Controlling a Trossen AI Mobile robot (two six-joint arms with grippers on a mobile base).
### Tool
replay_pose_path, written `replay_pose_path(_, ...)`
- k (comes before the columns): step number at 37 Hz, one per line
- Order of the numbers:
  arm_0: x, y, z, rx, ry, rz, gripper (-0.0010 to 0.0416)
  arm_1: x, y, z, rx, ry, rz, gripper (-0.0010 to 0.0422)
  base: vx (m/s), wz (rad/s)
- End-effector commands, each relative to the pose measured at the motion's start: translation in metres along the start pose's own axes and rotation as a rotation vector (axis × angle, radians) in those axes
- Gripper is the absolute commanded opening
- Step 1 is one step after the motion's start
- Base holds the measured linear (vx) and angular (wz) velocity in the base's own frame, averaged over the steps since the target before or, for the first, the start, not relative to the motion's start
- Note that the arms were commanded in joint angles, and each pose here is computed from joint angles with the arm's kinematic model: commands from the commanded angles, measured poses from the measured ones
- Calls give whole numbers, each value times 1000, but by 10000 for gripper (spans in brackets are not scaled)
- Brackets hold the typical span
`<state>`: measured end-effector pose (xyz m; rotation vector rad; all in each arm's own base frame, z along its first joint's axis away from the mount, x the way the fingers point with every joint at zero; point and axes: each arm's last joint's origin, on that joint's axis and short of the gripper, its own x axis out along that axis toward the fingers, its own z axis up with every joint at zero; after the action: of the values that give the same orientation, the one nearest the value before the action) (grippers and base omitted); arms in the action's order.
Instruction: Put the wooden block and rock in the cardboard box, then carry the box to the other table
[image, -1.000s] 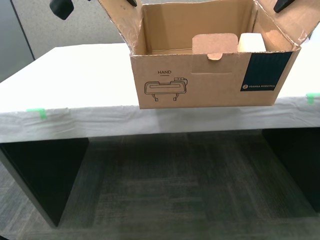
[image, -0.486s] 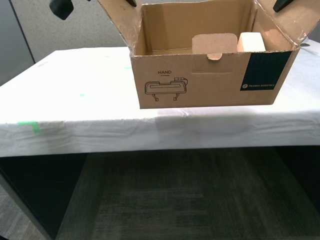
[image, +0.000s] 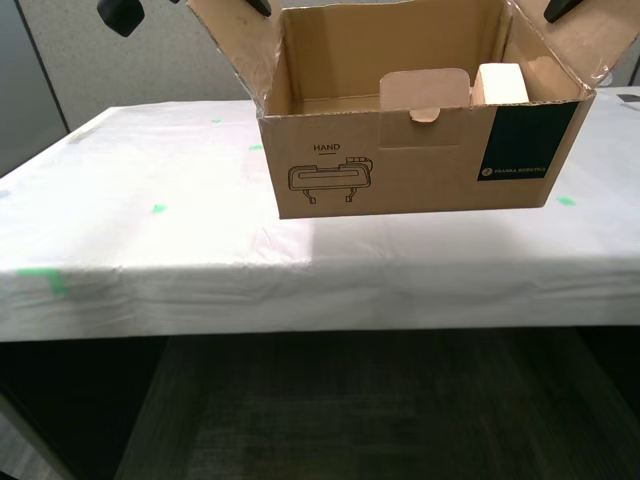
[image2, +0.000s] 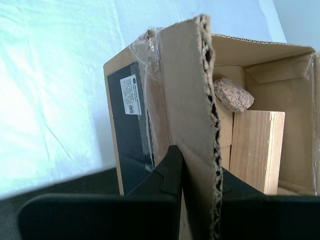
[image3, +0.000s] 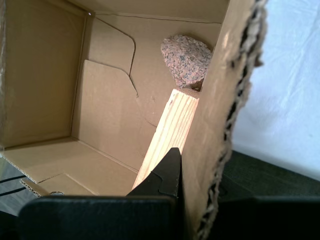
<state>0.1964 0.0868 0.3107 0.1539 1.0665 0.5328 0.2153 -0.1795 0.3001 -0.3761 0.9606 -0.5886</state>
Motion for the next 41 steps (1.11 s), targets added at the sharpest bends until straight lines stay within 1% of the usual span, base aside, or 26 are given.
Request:
replay_pose_path(1,-1,2,1,-4,-9,32,0,0,-1,0,22,13,-19,0,144,9)
replay_pose_path(5,-1,2,1,-1,-9,32,0,0,0,-2,36,27,-9,0,144,11)
replay_pose_path(18,-1,2,3,-8,-30,37,-1,0,1,-3,34,38,0,0,142,4)
replay_pose_path(22,-1,2,3,20,-29,37,-1,0,1,-3,29,41,2,-1,145,1)
replay_pose_path(26,4,2,7,25,-40,40,-1,-1,3,-1,25,27,19,-1,145,-1)
replay_pose_path(30,12,0,12,36,-35,38,-1,3,8,3,27,-16,76,-1,140,-9)
replay_pose_path(36,28,-4,20,65,-17,34,-1,14,8,13,58,-25,77,-1,140,-6)
replay_pose_path(38,33,-6,22,68,-12,33,-1,17,6,18,73,-26,78,-1,142,-1)
replay_pose_path(41,40,-7,24,71,-4,31,-1,22,4,24,76,-29,78,-1,144,4)
